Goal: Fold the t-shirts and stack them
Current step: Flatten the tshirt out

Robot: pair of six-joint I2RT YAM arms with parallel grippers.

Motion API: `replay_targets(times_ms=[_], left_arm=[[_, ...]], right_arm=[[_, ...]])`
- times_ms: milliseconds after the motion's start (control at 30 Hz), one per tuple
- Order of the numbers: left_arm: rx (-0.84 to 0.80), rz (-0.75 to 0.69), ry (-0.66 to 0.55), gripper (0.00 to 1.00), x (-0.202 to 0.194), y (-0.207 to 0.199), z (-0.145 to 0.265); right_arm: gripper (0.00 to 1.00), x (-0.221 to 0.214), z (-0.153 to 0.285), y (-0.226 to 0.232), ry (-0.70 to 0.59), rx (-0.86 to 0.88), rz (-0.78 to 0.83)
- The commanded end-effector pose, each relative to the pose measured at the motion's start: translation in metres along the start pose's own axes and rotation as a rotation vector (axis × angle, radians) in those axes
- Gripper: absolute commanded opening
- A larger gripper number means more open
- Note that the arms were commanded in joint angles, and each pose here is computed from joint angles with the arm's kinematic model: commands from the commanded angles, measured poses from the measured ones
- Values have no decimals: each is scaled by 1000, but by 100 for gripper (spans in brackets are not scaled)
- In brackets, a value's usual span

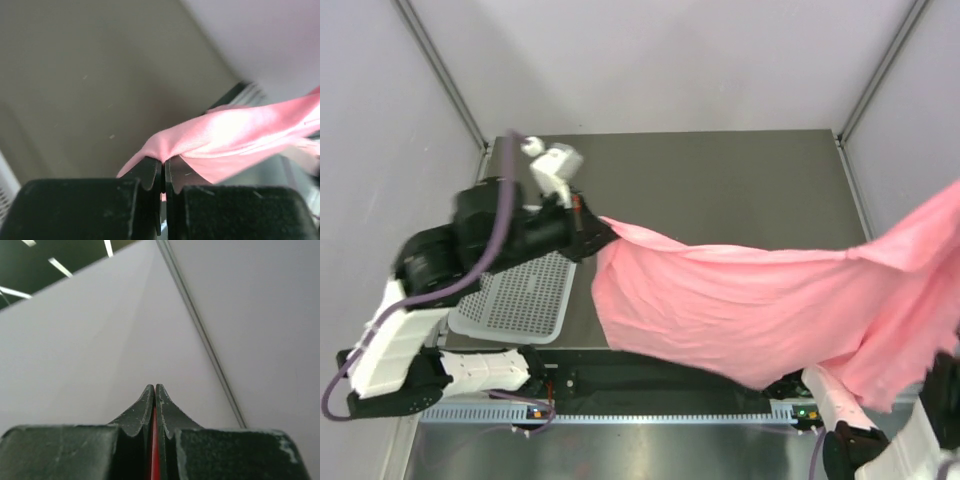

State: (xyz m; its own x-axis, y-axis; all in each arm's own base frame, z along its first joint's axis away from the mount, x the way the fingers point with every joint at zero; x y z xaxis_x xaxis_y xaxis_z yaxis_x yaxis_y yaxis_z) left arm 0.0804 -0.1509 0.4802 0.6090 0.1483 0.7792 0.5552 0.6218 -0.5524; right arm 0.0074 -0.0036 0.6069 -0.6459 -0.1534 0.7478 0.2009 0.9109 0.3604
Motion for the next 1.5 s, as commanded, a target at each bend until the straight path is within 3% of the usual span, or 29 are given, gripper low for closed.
replay_targets(times_ms=[0, 33, 100, 133, 200, 233, 333, 533, 733, 933, 1133, 1467], left_arm=[[237, -86, 30, 0, -12, 27, -65], [298, -107, 53, 0, -16, 35, -82], [380, -137, 59, 0, -22, 52, -107], [444, -112, 63, 0, -18, 74, -123], [487, -55, 96, 0, -18, 108, -144], [560, -3, 75, 0, -9, 138, -160], [663, 18, 55, 0, -2, 181, -194], [749, -22, 56, 0, 12, 241, -262], [788, -66, 86, 0, 13, 282, -315], [858, -90, 113, 0, 18, 315, -330], [922, -83, 157, 0, 24, 345, -316], [1035, -54, 164, 0, 33, 377, -291]], right_arm=[[0, -83, -57, -6, 179, 0, 55], [0, -118, -66, -13, 247, -17, 72], [0, -146, -81, -17, 255, -10, 84], [0, -183, -91, -25, 327, -26, 102], [0, -210, -108, -27, 315, -7, 107], [0, -247, -117, -35, 382, -18, 122], [0, -308, -144, -44, 421, -2, 136], [0, -419, -185, -56, 521, 62, 87], [0, -492, -204, -64, 597, 109, 55], [0, -525, -217, -67, 638, 124, 27], [0, -527, -216, -65, 706, 106, 9], [0, -540, -197, -43, 820, 222, -46]])
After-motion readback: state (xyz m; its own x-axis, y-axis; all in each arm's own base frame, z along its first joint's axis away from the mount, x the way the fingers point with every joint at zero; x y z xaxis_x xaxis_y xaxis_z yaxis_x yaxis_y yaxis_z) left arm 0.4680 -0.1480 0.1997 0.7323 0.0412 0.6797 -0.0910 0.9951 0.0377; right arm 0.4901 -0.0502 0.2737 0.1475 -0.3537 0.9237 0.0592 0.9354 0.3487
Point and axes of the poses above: each gripper's point midway between its finger pads, its own z axis back along the fingers, its own y axis along the line the jaws close on, x = y × z, the point moved 10 cm from there along z, back along the fingers, and after that the axes turned 7 degrees about z, right-handed, at the moved point
